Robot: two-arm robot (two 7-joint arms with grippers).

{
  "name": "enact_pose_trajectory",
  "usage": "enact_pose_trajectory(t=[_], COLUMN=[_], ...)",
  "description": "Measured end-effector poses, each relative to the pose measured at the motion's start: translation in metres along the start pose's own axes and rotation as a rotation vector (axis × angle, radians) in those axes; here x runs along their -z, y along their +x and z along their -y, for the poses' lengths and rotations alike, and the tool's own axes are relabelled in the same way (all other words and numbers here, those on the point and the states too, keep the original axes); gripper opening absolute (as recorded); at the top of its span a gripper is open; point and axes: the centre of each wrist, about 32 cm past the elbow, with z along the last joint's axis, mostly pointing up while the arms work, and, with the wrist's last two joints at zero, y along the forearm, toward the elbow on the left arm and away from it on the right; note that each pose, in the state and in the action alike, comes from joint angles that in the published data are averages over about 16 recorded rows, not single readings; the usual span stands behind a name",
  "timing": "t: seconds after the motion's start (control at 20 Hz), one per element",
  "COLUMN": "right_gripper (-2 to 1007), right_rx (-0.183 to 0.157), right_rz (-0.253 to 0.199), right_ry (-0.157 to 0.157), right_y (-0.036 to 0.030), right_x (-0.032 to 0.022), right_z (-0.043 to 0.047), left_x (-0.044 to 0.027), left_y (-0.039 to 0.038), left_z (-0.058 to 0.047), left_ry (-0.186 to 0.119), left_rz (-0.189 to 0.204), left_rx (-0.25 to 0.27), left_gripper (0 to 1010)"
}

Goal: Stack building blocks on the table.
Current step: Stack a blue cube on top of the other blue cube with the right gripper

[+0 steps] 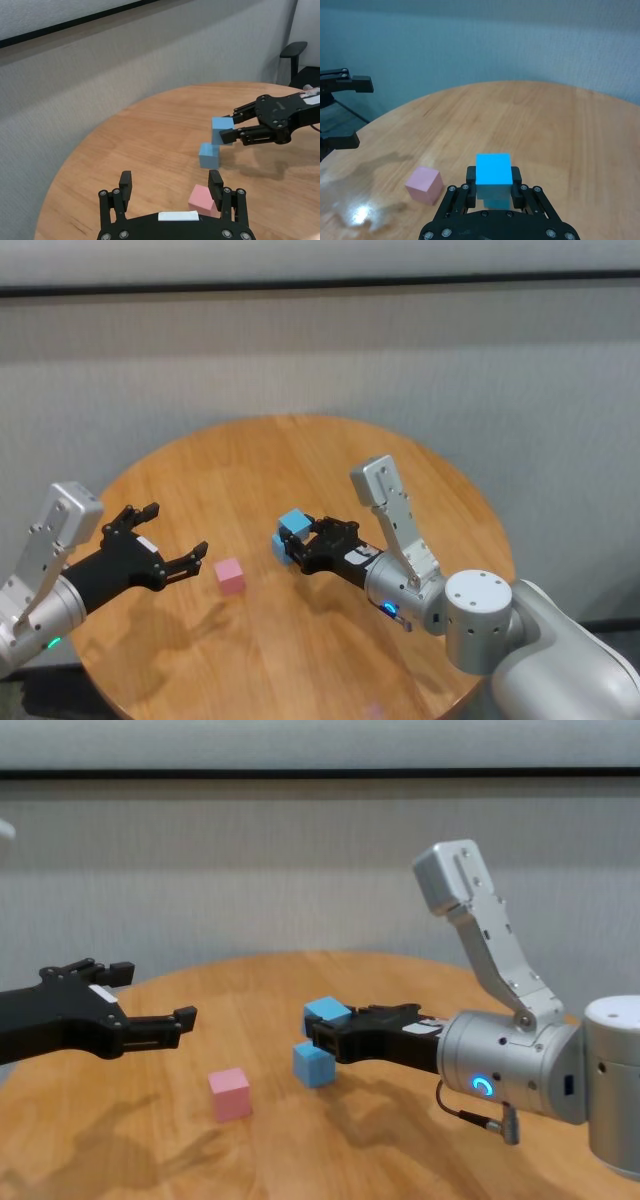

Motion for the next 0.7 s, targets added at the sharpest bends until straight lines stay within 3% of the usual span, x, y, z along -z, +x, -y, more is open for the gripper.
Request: enact_pose_trajectory(t=[0.7], right_gripper=[370], right_rx=[-0.003], right_rz=[0.026], right_ry=[-0.021], right_y=[-0.0016], right_x=[0.0014], right_z=[-0.0164], left_x=[0.0000], left_y=[0.0000], left_z=[0.000], left_ry=[0.000], left_rz=[0.000], left_rx=[0.000], left_gripper=[1003])
